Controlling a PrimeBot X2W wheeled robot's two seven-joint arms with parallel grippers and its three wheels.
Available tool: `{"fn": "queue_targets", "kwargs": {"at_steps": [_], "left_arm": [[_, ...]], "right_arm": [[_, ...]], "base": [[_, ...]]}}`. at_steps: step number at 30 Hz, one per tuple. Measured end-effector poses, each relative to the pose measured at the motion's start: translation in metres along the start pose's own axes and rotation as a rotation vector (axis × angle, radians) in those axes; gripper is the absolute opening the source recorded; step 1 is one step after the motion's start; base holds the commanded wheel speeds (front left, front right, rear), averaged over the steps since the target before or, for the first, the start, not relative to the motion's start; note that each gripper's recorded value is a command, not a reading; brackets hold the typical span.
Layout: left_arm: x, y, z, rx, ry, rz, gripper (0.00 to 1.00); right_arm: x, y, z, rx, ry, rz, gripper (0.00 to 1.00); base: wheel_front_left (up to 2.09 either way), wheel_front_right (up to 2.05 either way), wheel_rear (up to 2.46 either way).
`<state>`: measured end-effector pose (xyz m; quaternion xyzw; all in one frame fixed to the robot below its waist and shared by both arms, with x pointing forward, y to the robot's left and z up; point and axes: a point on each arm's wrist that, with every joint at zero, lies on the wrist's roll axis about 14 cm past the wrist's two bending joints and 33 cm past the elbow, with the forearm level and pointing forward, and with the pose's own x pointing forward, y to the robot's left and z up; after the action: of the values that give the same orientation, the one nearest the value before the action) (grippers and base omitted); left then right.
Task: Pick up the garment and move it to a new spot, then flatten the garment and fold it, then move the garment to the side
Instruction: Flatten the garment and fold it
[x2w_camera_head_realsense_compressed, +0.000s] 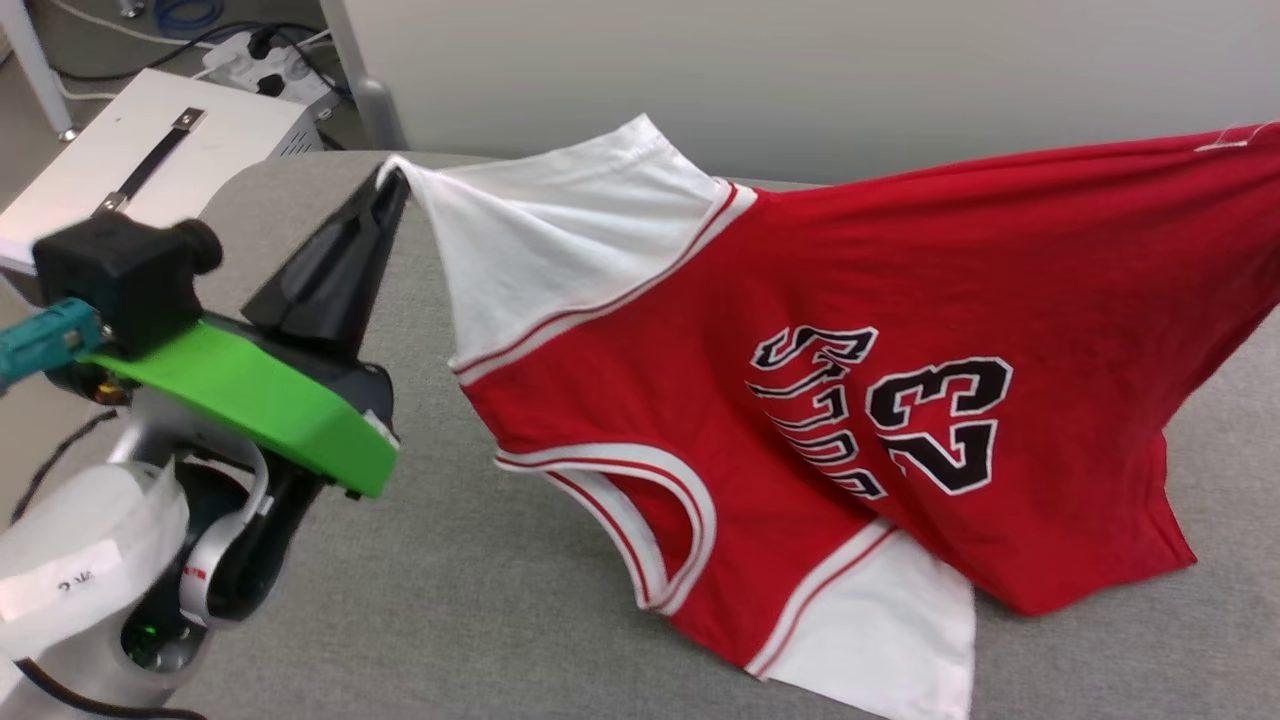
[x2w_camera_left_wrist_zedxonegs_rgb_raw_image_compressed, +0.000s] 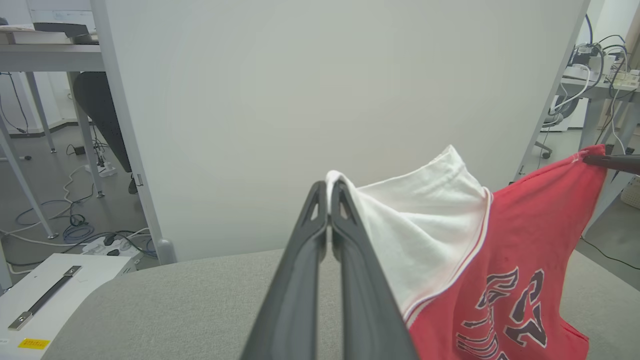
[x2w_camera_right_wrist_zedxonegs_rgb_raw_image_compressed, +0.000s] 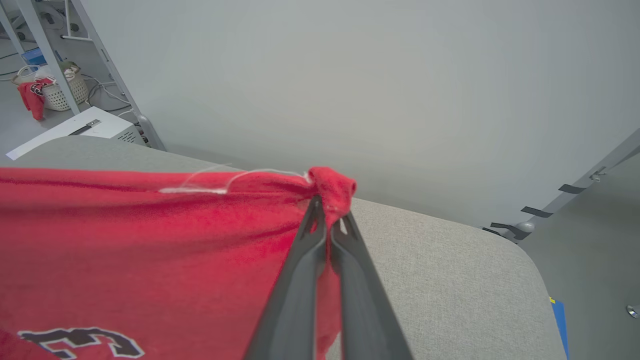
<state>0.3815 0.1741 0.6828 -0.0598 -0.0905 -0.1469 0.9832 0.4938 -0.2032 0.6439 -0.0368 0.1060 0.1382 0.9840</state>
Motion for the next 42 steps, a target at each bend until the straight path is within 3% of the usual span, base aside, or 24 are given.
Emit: {"fn": "queue_targets", "kwargs": {"at_steps": [12,21,31,42], "left_arm": [[0.041,-0.016,0.098,0.144,-0.293,-0.054,0.00],[0.075,-0.012,0.129,0.263,-0.386,-0.056,0.00],[0.137,0.010,0.120,0.373,-0.317,-0.090,0.00],[0.238,0.056,0.085,0.490,-0.191,-0.095,0.00]], "right_arm": [[-0.058,-0.006,0.061,-0.049,-0.228,-0.047,0.00],[-0.058,-0.019,0.083,-0.059,-0.325,-0.081,0.00],[-0.016,-0.041,0.092,-0.088,-0.360,-0.123,0.00],[0.086,-0.080,0.074,-0.150,-0.302,-0.197,0.00]], "base": [[0.00,0.00,0.00],[0.00,0.00,0.00],[0.00,0.00,0.00],[0.00,0.00,0.00]]}}
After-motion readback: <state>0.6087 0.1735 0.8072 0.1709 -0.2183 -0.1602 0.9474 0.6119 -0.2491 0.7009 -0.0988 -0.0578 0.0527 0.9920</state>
